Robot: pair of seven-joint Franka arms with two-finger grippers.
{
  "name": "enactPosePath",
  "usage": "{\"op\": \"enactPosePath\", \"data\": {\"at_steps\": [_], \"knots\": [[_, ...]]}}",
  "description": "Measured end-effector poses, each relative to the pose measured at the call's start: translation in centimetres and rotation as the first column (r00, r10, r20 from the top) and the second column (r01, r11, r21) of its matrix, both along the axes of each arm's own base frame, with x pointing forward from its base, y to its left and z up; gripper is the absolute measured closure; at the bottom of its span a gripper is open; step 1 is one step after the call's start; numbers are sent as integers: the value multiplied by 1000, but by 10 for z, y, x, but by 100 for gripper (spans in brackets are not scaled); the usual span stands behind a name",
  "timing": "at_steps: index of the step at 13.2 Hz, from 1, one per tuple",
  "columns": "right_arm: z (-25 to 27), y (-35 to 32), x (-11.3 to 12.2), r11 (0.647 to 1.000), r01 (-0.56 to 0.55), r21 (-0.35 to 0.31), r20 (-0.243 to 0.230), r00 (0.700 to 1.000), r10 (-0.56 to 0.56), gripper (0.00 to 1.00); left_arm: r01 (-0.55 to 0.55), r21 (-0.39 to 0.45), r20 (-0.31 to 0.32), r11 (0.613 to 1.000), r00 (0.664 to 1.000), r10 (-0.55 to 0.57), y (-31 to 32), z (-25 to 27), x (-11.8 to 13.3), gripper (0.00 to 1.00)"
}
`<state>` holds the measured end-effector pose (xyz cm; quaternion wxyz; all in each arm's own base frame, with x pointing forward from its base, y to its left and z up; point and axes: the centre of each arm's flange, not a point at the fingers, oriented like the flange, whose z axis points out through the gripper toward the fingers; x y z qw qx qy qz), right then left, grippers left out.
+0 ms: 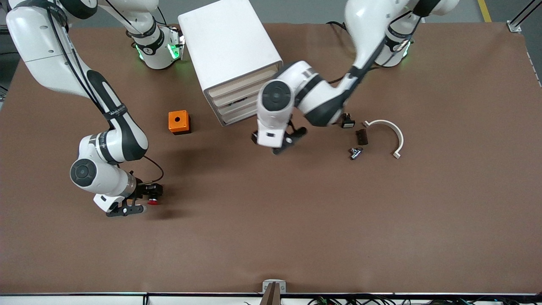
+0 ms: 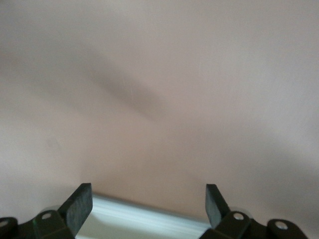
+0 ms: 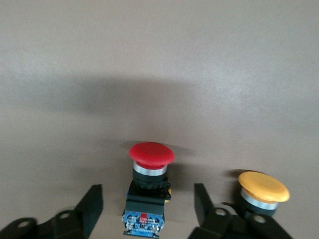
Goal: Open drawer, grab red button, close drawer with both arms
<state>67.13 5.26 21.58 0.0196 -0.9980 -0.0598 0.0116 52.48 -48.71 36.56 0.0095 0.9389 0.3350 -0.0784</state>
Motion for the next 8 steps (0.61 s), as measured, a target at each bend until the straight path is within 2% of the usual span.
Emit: {"op": "enactPosePath", "data": {"at_steps": [1,3,5,8], "knots": [[15,-3,4,1000,3,-10,-1,1000,-3,2,-46,11,40,999,998,46,37,28,27,0],[61,-9,9,999,10,-37,20,1000,-9,0,-107,50,116,993,988,100,115,79,68,0],[109,-13,7,998,23,-63,54,998,-19,0,-81,83,136,993,988,69,182,119,87,0],[171,-27,0,993,113,-33,90,990,-110,0,7,101,170,995,985,-24,286,178,102,0]]}}
